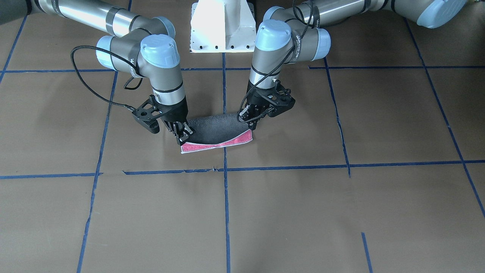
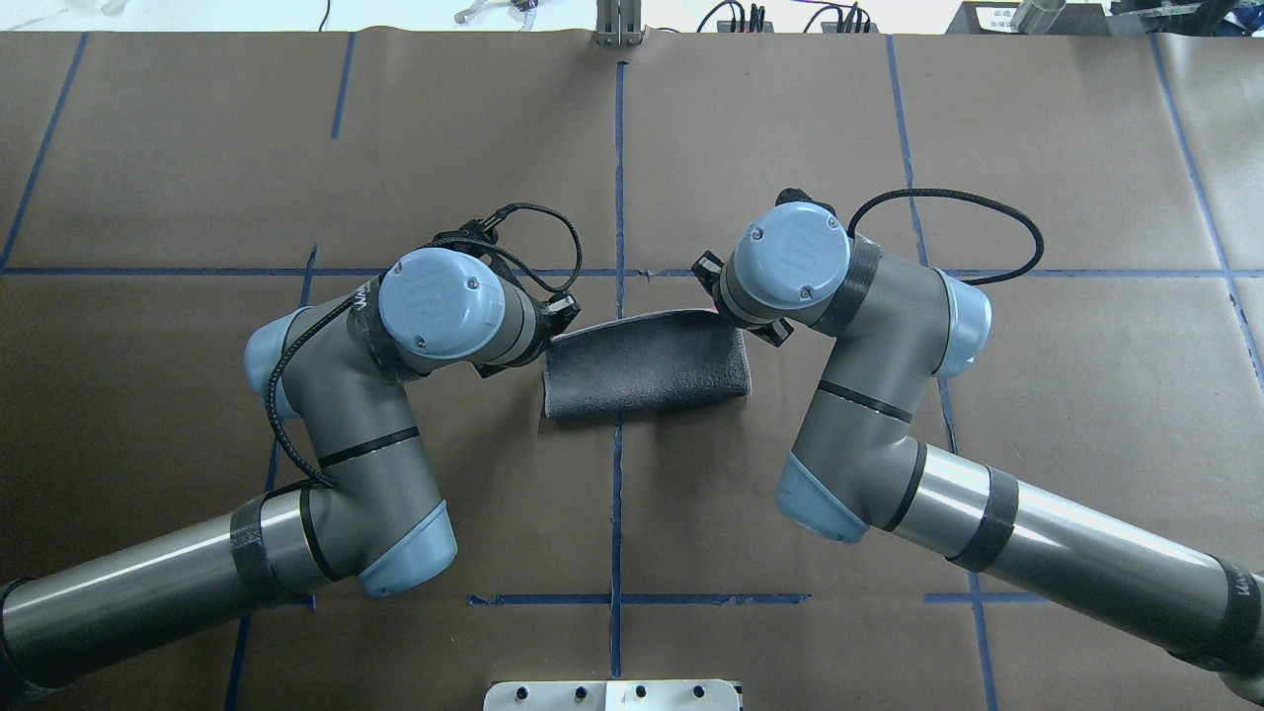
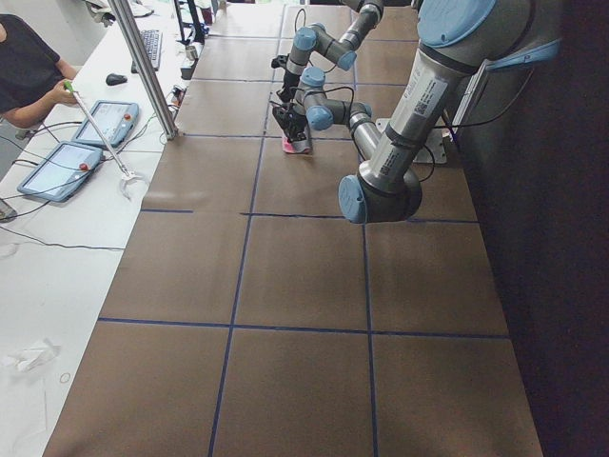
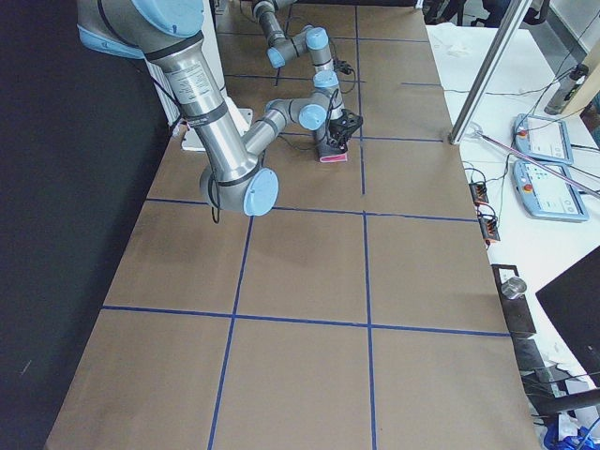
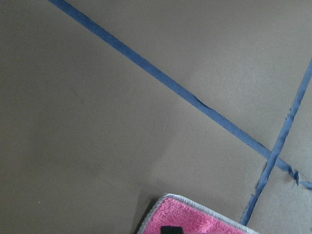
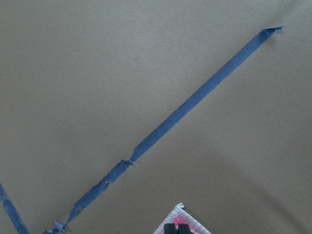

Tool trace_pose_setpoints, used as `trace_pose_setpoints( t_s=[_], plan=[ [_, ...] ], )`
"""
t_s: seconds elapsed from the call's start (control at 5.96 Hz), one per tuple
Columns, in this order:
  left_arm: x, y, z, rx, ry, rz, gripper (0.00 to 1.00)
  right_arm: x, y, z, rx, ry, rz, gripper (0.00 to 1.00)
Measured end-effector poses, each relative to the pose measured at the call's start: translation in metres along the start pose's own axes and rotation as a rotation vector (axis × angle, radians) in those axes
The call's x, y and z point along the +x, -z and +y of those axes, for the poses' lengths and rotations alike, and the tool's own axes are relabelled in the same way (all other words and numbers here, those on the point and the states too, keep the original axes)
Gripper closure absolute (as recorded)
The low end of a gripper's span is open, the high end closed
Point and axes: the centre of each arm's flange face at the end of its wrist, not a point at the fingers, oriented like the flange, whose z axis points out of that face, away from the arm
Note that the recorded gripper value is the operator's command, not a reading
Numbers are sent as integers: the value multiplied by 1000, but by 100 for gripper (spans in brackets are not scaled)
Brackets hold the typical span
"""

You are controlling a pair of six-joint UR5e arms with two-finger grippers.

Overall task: Fold towel twice with both arms
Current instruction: 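Release the folded edge and raise both grippers off the towel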

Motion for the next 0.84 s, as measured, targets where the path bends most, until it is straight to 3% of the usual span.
trace_pose_setpoints(
  t_s=[0.17,0.5,0.84],
  plan=[
    [1,-2,-6,3,-10,13,22,-2,-1,1,-7,5,4,1],
    [6,11,-13,-10,-25,77,19,-1,25,-6,-89,3,-12,1],
    [-9,20,11,-53,47,85,17,25,64,-26,-158,6,-46,1]
  ],
)
